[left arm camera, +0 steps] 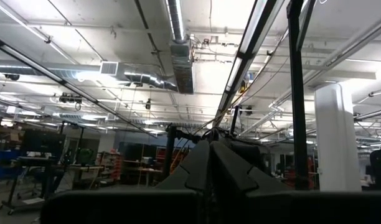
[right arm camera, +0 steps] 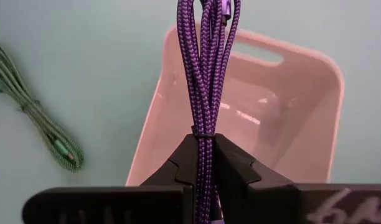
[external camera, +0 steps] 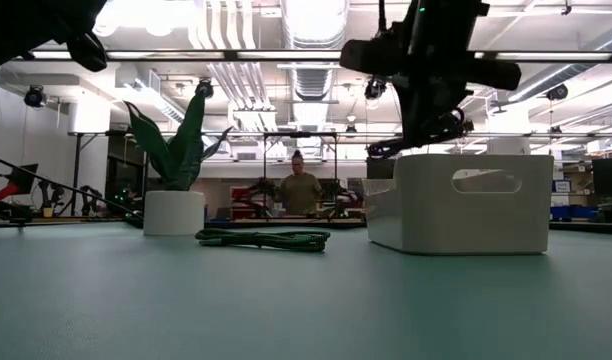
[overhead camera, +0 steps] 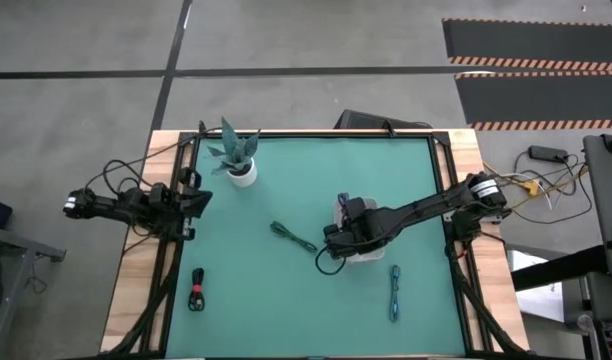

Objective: Pick and place USB-C Cables
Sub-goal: Put the violet charger cable into the gray bin

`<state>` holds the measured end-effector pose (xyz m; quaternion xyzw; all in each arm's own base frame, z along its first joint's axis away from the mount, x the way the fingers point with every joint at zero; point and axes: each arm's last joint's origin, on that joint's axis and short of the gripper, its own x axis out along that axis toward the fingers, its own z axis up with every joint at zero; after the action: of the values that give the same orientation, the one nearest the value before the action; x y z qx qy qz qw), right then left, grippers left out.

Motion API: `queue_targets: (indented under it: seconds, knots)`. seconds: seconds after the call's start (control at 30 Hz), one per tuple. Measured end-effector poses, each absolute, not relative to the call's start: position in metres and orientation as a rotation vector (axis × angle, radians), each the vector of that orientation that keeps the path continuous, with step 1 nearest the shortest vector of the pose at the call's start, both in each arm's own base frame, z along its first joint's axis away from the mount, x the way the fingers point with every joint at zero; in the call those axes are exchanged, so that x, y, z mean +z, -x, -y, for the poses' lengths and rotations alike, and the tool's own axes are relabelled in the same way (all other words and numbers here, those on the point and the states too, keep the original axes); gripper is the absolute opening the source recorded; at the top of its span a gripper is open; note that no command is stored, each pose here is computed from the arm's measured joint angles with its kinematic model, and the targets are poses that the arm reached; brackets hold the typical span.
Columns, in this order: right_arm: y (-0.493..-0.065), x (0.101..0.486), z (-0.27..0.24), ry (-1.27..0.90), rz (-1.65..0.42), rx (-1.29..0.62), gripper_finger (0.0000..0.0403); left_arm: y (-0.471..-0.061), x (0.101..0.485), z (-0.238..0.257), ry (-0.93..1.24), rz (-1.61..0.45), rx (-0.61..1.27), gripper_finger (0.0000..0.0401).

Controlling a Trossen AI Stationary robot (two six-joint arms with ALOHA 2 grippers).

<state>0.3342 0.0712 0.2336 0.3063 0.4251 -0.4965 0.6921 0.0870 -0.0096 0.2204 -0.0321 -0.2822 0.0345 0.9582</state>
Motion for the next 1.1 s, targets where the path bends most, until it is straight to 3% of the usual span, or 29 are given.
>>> queue_targets:
  seconds: [0.43, 1.1]
  knots:
    - [-0.3334, 0.2294, -0.0766, -0.774, -1.09, -1.057, 0.0024, -0.088, 0.2199, 0.0098, 0.063, 0.565, 0.07, 0.0]
    - [-0.3322, 0.2231, -0.0762, -0.826, -0.989, -1.164, 0.0024, -0.0885, 0.2195, 0.0099, 0.061, 0.56, 0.07, 0.0]
